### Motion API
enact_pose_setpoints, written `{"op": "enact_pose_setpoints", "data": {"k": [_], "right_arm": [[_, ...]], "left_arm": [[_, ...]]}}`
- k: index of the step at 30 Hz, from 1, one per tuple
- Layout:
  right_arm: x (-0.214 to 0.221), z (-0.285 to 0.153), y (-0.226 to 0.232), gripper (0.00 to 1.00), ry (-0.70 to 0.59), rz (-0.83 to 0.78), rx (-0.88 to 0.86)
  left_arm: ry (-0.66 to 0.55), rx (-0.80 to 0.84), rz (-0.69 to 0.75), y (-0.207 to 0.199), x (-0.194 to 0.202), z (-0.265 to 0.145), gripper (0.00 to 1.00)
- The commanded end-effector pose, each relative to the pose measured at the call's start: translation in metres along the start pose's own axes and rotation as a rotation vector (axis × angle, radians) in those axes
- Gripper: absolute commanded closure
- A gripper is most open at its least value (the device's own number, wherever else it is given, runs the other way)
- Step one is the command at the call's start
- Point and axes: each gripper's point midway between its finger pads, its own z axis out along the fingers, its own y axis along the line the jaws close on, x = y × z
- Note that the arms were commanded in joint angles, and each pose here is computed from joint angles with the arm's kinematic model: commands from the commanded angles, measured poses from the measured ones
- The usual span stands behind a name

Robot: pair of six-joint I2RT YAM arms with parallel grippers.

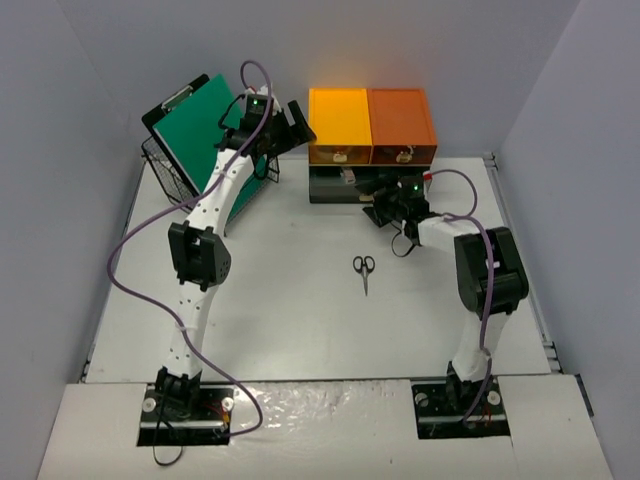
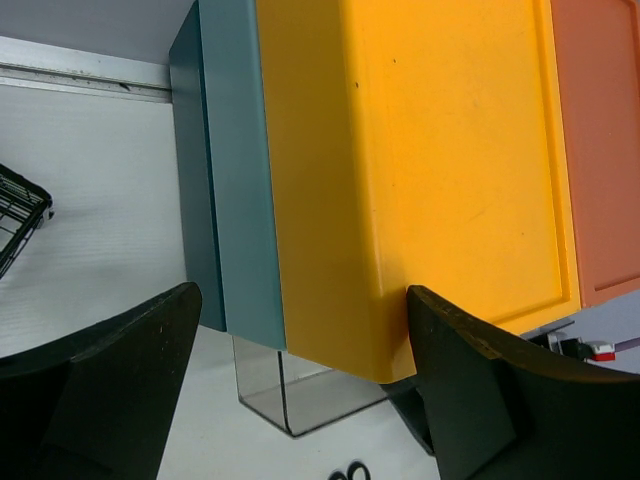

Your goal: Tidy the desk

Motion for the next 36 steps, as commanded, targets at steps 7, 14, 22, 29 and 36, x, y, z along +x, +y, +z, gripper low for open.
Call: {"op": "enact_pose_setpoints", "data": {"k": [7,14,22,29,36], "right_arm": [[-0.048,0.032,0.061,0.32,-0.057,-0.087,-0.123],[-0.051,0.033,0.056,0.31,-0.05,-0.212,-0.063],[-0.041,-0.008,0.02,0.33,-0.043,-0.355,0.107],[-0.017,-0.023,0.004,0.36,-0.023,-0.149,-0.019],[-0.003,-0.026,-0.005,0.35,-0.035,0.008,-0.165]], "left_arm": [[-0.029,-0.127,0.017,0.043,-0.02,-0.015,0.21],[-0.029,-0.128,0.015,0.044,-0.021,-0.015,0.21],[-0.029,-0.132,0.014,0.046,-0.021,-0.014,0.21],[-0.032,-0.128,0.009,0.045,-0.021,-0.013,0.21],[-0.027,-0.129,0.012,0.046,-0.02,-0.013,0.21]]}}
